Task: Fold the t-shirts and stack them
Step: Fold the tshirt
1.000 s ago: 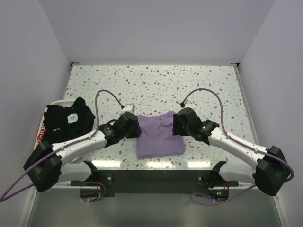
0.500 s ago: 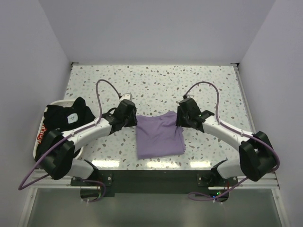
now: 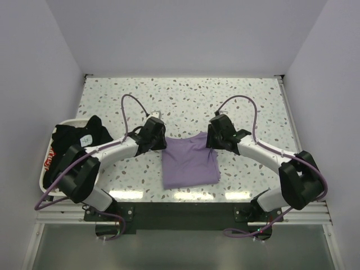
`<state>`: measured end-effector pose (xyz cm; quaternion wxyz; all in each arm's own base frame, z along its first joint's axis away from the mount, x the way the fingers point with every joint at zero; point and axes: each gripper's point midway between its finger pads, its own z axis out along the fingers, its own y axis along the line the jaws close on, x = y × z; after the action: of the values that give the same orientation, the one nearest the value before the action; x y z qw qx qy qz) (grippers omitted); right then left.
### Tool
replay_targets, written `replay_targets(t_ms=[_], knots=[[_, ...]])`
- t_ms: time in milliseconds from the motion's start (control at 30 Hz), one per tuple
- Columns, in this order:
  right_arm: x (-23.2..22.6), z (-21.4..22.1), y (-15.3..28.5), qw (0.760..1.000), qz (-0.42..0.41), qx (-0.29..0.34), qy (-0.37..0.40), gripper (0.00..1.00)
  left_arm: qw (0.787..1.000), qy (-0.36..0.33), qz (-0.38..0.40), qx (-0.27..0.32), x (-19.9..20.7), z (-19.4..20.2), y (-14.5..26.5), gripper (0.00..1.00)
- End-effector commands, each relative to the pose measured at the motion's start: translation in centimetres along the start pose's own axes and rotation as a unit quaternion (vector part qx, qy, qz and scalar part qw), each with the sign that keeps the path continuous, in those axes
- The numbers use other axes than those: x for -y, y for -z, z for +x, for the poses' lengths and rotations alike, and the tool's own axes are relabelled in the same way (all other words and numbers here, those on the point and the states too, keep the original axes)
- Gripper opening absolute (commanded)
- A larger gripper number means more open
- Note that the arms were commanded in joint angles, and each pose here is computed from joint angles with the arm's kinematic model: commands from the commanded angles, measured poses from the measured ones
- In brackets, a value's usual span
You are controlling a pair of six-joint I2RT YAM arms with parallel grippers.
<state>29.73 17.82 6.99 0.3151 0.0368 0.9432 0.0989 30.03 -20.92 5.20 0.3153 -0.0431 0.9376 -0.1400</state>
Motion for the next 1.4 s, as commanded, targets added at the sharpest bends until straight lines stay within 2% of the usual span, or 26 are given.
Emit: replay_targets(t_ms=[0, 300, 400, 433, 533, 567, 600, 1067, 1300, 1367], knots=[[-1.7, -2.3, -0.1, 0.999, -0.022, 0.031, -0.015, 0.46, 0.999, 0.011, 0.034, 0.029, 2.0, -2.4, 0.0, 0.33], [-2.3, -2.2, -1.2, 0.999, -0.026, 0.024, -0.023, 0.42, 0.999, 0.012, 0.034, 0.024, 2.0, -2.0, -0.4, 0.28], [-2.0, -2.0, -1.4, 0.999, -0.019, 0.022, -0.023, 0.32, 0.999, 0.012, 0.038, 0.024, 2.1, -2.0, -0.3, 0.19], [-2.1, -2.1, -1.3, 0.999, -0.02, 0.023, -0.023, 0.22, 0.999, 0.012, 0.039, 0.024, 2.1, -2.0, -0.2, 0.13], [-1.8, -2.4, -0.9, 0.999, -0.012, 0.028, -0.022, 0.09, 0.998, 0.011, 0.043, 0.032, 2.3, -2.5, 0.6, 0.01], [-1.7, -2.7, -0.5, 0.999, -0.012, 0.033, -0.022, 0.02, 0.998, 0.011, 0.043, 0.034, 2.2, -2.7, 0.8, 0.0], [-1.4, -2.8, -0.2, 0.999, -0.006, 0.034, -0.02, 0.01, 0.998, 0.011, 0.048, 0.04, 2.5, -3.1, 1.4, 0.0], [-1.1, -5.4, 4.1, 0.997, -0.011, 0.083, -0.003, 0.0, 0.996, 0.021, 0.044, 0.078, 2.1, -5.1, 5.1, 0.0], [-1.4, -8.2, 1.6, 0.996, -0.002, 0.09, 0.013, 0.0, 0.995, 0.044, 0.002, 0.087, 0.4, -7.8, 2.6, 0.0], [-1.4, -8.3, -0.5, 0.997, 0.002, 0.076, 0.016, 0.0, 0.994, 0.05, -0.007, 0.094, 0.1, -9.1, 1.7, 0.0]])
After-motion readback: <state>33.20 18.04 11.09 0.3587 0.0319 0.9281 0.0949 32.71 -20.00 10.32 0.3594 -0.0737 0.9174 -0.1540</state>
